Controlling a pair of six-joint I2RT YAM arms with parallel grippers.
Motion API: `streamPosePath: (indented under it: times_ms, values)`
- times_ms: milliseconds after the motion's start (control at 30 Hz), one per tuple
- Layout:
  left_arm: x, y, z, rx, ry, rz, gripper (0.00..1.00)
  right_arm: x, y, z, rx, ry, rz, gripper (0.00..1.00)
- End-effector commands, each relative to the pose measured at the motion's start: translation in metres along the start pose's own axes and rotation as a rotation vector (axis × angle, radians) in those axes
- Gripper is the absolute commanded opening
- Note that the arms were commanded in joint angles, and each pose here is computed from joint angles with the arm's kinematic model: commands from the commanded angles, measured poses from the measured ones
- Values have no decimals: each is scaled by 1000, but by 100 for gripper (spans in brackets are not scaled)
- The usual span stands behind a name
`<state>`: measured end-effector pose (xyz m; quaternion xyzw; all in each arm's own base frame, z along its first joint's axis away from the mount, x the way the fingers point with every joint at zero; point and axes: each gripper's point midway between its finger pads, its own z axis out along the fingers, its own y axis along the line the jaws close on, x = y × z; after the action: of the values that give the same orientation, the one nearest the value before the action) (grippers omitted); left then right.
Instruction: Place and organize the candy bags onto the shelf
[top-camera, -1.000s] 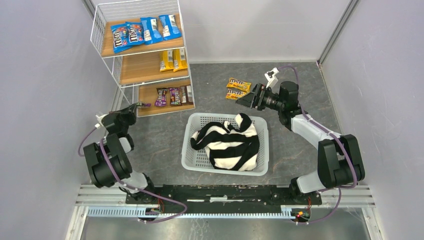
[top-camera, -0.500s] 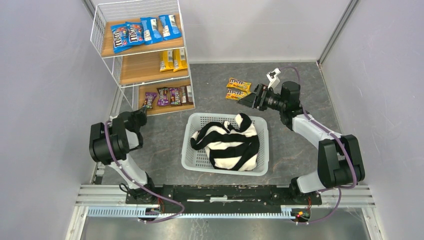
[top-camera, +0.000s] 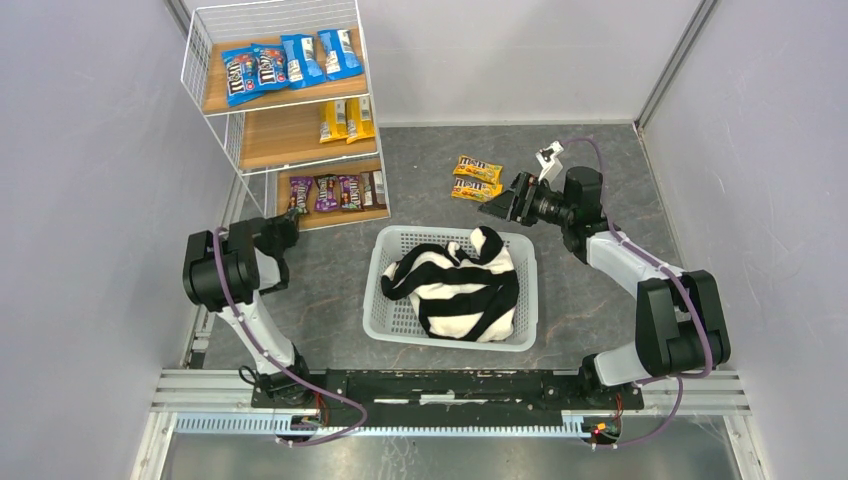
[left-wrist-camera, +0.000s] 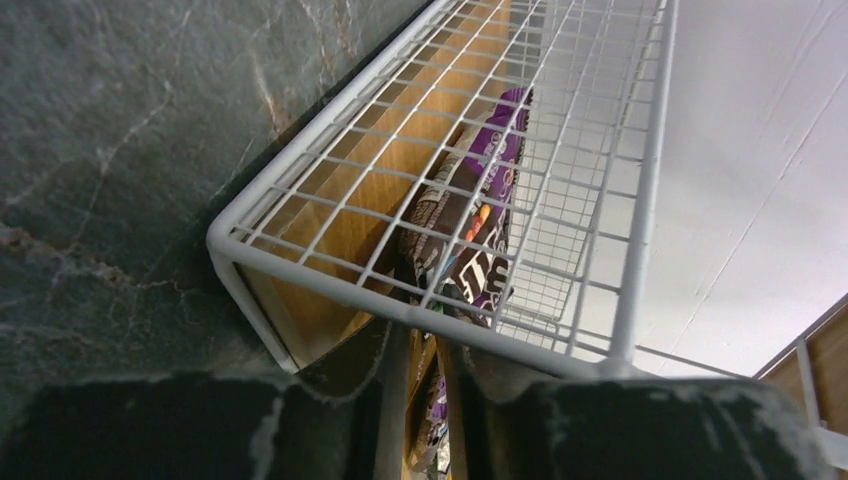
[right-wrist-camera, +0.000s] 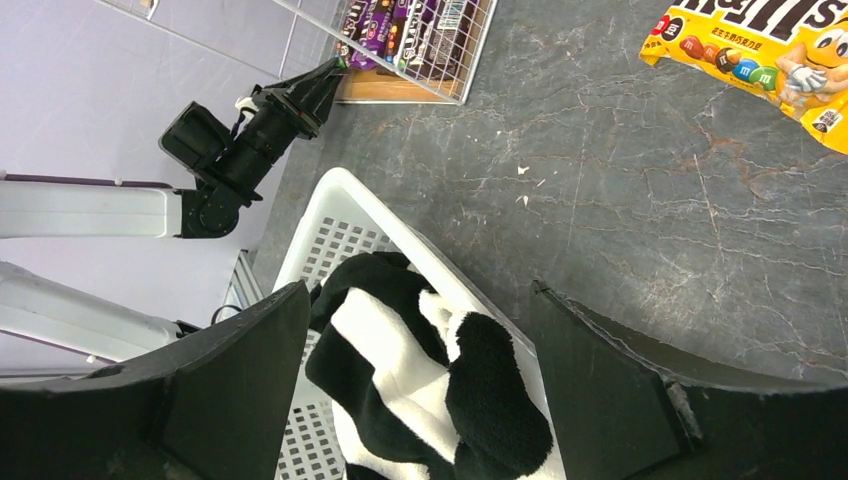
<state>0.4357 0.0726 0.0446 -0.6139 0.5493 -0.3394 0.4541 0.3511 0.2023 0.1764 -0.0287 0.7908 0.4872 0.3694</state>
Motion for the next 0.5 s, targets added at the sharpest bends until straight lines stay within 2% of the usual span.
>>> streamPosePath:
  times_ms: [0,133,267,367,400,467]
  values:
    - [4,-12,-1,11,34,-36,31,-7,1,-2,-2,-22,-55,87]
    - [1,-8,-7,-70,58,-8,47,-9,-7,0,38,-34,-58,87]
    - [-7,-6,-9,-174,79,65,56,-23,-27,8,128,-58,-66,88]
    - [-9,-6,-10,-221,132,69,60,-40,-48,18,217,-56,-104,88]
    - [-7,-3,-11,-246,154,64,67,-44,-58,21,255,-53,-111,90]
    - [-2,4,-14,-297,198,57,72,-56,-71,26,303,-60,-134,92]
